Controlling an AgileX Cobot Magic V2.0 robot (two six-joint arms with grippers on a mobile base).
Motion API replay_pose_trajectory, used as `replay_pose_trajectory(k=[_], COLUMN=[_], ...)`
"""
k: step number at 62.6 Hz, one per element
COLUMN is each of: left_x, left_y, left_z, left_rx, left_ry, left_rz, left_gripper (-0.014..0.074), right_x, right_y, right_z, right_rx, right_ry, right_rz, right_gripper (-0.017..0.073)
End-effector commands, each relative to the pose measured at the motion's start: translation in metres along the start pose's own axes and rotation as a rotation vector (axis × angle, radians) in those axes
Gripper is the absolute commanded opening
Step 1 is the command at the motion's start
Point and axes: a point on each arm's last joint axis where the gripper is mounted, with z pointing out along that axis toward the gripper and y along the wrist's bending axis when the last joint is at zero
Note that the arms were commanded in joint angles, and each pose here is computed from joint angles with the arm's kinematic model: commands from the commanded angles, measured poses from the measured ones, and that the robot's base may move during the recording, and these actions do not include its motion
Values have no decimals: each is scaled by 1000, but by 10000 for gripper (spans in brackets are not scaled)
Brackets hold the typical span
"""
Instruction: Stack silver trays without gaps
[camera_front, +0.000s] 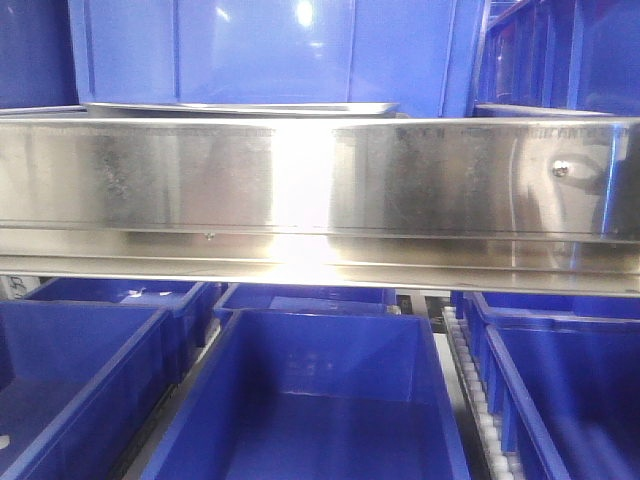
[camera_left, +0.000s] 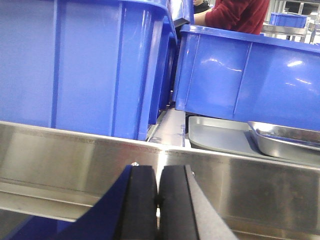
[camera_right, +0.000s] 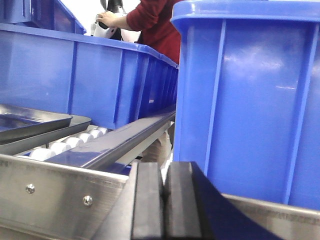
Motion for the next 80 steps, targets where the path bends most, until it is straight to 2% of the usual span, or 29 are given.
replay_pose_trajectory(k=[1,16,20,80], left_x=[-2,-2,-2,-2], left_y=[0,0,0,0], left_z=[0,0,0,0], left_rx=[3,3,3,3], left_ry=[-24,-24,-24,-24], left_rz=[3,3,3,3], left_gripper=[4,4,4,4], right_x=[-2,-2,-2,-2], right_y=[-1,-3,-4,-4], right_z=[-1,-1,-1,-1], right_rx=[12,59,68,68], right_ry=[-29,-27,-28,-28], right_rz=[-11,-13,8,19], right_gripper=[-88,-88,-88,-88])
